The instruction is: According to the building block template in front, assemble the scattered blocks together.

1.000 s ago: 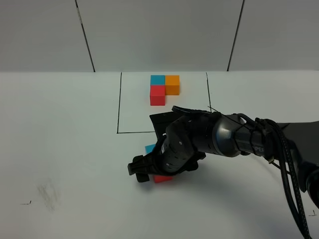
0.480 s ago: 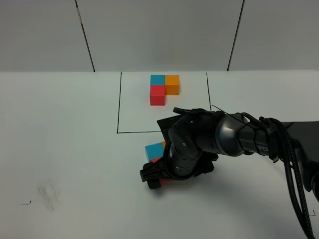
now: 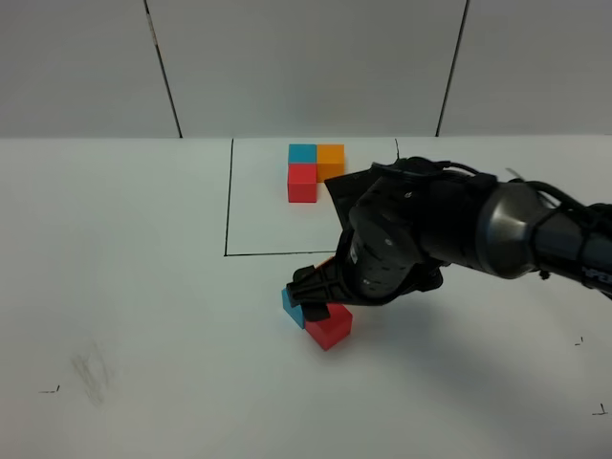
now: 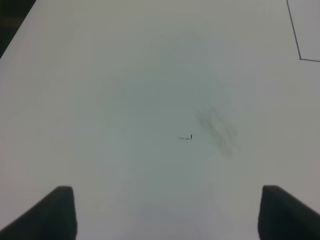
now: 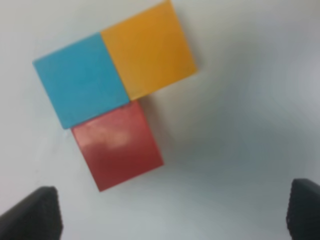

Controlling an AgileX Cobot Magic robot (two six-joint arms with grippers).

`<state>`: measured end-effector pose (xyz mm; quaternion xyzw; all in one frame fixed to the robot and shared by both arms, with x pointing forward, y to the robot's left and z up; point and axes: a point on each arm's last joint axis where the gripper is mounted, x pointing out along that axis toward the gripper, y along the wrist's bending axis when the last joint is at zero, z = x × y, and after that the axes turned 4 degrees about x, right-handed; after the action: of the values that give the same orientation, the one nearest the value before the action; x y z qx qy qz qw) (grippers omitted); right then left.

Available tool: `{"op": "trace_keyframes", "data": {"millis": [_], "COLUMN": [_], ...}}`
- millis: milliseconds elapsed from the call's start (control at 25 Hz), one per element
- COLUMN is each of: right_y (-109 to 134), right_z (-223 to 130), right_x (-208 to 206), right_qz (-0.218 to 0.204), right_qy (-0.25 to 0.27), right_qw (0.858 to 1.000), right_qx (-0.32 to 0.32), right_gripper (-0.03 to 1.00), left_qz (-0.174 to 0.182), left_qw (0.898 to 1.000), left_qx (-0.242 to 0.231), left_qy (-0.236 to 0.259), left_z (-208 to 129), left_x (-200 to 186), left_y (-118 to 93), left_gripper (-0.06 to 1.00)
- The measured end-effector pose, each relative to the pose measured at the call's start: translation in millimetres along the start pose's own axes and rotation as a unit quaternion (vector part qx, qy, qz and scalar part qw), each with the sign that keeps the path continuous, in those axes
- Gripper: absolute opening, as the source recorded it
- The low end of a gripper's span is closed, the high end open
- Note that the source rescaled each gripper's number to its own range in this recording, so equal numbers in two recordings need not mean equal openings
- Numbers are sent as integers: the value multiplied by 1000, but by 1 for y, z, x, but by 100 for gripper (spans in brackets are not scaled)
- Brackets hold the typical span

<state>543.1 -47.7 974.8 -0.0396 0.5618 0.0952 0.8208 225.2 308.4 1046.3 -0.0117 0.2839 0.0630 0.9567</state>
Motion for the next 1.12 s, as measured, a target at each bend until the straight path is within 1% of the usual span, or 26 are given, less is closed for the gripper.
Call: {"op": "trace_keyframes", "data": {"millis": [80, 160, 240, 320, 360, 400, 440, 560, 640, 680, 760, 840, 880, 1000, 1120], "right_y": [-6, -16, -30, -46, -56, -66, -77, -121, -154, -167, -189, -200, -204, -210, -218], "right_z": [4, 7, 8, 8, 8, 8, 6, -4, -18, -26, -48, -74, -88, -132, -182], "right_x": [-26, -51, -83, -115, -134, -150, -169, -225, -260, -273, -302, -326, -339, -371, -399], "right_qz": [-9, -34, -75, -118, -142, -166, -180, -226, -252, -267, -288, -300, -299, -276, -252], "right_qy": [-24, -51, -81, -113, -133, -150, -170, -216, -240, -243, -254, -263, -280, -337, -404], "right_qw": [1000, 998, 992, 984, 978, 971, 964, 945, 934, 929, 920, 913, 909, 899, 879], "right_qx": [-15, -34, -55, -70, -79, -90, -94, -96, -84, -82, -80, -80, -74, -52, -24], "right_gripper": [87, 87, 86, 86, 84, 83, 81, 73, 68, 66, 64, 63, 63, 63, 63], "left_qz": [0, 0, 0, 0, 0, 0, 0, 0, 0, 0, 0, 0, 0, 0, 0], "left_qw": [1000, 1000, 1000, 1000, 1000, 1000, 1000, 1000, 1000, 1000, 1000, 1000, 1000, 1000, 1000], "left_qx": [0, 0, 0, 0, 0, 0, 0, 0, 0, 0, 0, 0, 0, 0, 0], "left_qy": [0, 0, 0, 0, 0, 0, 0, 0, 0, 0, 0, 0, 0, 0, 0], "left_z": [0, 0, 0, 0, 0, 0, 0, 0, 0, 0, 0, 0, 0, 0, 0], "left_x": [0, 0, 0, 0, 0, 0, 0, 0, 0, 0, 0, 0, 0, 0, 0], "left_y": [0, 0, 0, 0, 0, 0, 0, 0, 0, 0, 0, 0, 0, 0, 0], "left_gripper": [100, 100, 100, 100, 100, 100, 100, 100, 100, 100, 100, 100, 100, 100, 100]}}
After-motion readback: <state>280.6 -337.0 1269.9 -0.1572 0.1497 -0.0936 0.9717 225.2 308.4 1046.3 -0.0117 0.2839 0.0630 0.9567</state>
